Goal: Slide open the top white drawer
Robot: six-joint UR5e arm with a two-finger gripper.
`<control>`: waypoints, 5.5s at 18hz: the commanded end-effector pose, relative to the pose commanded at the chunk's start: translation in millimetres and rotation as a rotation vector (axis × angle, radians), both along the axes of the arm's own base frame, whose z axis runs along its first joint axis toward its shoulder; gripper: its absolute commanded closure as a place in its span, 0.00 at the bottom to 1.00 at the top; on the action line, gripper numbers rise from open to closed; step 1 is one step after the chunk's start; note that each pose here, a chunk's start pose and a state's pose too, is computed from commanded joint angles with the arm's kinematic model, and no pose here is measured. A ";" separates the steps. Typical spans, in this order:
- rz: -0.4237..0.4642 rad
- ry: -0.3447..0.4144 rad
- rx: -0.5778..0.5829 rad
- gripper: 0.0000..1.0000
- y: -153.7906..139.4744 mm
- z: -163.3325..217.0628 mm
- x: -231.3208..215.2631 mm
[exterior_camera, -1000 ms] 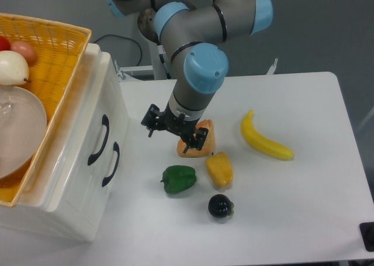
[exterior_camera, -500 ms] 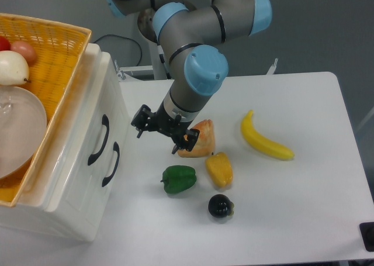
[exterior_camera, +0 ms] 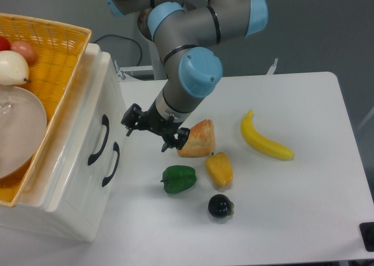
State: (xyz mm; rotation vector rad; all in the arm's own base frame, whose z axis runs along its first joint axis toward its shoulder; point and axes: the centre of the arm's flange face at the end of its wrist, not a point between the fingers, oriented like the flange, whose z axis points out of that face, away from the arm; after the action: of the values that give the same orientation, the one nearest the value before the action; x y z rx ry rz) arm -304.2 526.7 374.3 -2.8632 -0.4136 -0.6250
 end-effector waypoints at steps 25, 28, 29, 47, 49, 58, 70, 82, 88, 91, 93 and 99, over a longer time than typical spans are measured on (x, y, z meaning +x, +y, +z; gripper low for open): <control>0.021 -0.003 -0.007 0.00 20.2 12.7 28.8; 0.021 -0.005 -0.005 0.00 20.8 12.7 28.6; 0.023 -0.007 -0.005 0.00 20.9 12.7 28.6; 0.029 -0.027 -0.014 0.00 24.6 3.2 27.5; 0.021 -0.028 -0.017 0.00 27.1 1.3 31.2; 0.018 -0.030 -0.022 0.00 28.6 -1.5 32.1; 0.011 -0.029 -0.027 0.00 28.3 -2.2 33.1; -0.011 -0.020 -0.032 0.00 31.3 -1.9 41.3; -0.024 -0.013 -0.025 0.00 30.1 -1.8 38.6; -0.023 -0.011 -0.022 0.00 29.9 -1.6 37.5; -0.025 -0.012 -0.022 0.00 30.2 -2.5 37.3; -0.025 -0.008 -0.028 0.00 30.4 -4.4 36.3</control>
State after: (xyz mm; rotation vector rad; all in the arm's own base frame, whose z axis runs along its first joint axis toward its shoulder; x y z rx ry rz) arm -267.9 557.1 369.9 -2.8972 -0.3907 -0.6407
